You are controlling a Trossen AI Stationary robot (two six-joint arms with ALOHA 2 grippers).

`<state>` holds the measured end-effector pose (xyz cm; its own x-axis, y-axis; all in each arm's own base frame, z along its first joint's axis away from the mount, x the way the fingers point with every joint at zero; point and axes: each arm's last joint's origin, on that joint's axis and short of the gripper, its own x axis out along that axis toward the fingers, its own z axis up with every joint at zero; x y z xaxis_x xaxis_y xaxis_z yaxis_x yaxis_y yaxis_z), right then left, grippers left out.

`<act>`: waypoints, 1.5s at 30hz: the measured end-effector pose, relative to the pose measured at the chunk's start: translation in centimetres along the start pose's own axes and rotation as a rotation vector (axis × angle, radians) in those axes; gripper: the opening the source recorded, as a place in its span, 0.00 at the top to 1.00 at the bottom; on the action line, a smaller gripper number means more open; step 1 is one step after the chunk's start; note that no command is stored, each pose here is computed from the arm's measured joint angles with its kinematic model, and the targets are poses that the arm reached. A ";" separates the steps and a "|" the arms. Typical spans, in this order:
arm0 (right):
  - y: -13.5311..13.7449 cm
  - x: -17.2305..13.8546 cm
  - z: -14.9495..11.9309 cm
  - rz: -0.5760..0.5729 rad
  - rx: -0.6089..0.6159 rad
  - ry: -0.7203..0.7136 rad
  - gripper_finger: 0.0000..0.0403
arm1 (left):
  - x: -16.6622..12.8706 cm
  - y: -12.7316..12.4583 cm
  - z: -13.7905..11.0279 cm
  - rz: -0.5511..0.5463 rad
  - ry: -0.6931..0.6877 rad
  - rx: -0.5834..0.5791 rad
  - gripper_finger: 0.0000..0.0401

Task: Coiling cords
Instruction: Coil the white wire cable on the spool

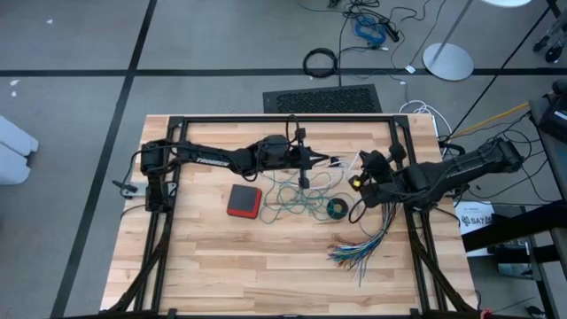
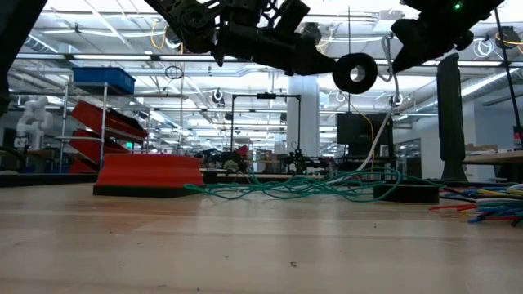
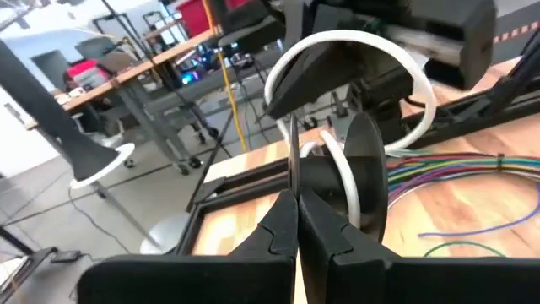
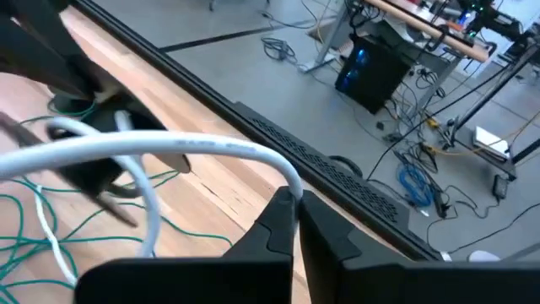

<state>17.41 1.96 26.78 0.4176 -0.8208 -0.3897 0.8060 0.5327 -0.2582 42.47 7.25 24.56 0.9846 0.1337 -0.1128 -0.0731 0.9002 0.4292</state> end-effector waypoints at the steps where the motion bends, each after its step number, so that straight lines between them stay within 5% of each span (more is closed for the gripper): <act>1: 0.1 0.0 0.1 0.010 0.000 0.001 1.00 | 0.0 0.0 0.1 0.038 0.013 0.001 1.00; 8: 1.7 0.3 0.3 0.048 -0.016 -0.015 1.00 | -0.1 0.8 1.0 0.151 -0.068 -0.091 1.00; 19: 4.4 1.4 -0.3 -0.039 -0.052 -0.078 1.00 | -0.2 2.6 1.3 0.066 -0.190 -0.374 1.00; 45: 5.9 1.3 1.4 -0.094 0.154 -0.238 1.00 | -0.2 0.6 0.5 0.262 -0.091 -0.188 1.00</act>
<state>23.28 3.70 26.02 0.4097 -0.9003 -0.1473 0.8926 0.4289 -0.1390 42.36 7.53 25.28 0.9379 0.3409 0.0641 -0.3456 0.9019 0.2590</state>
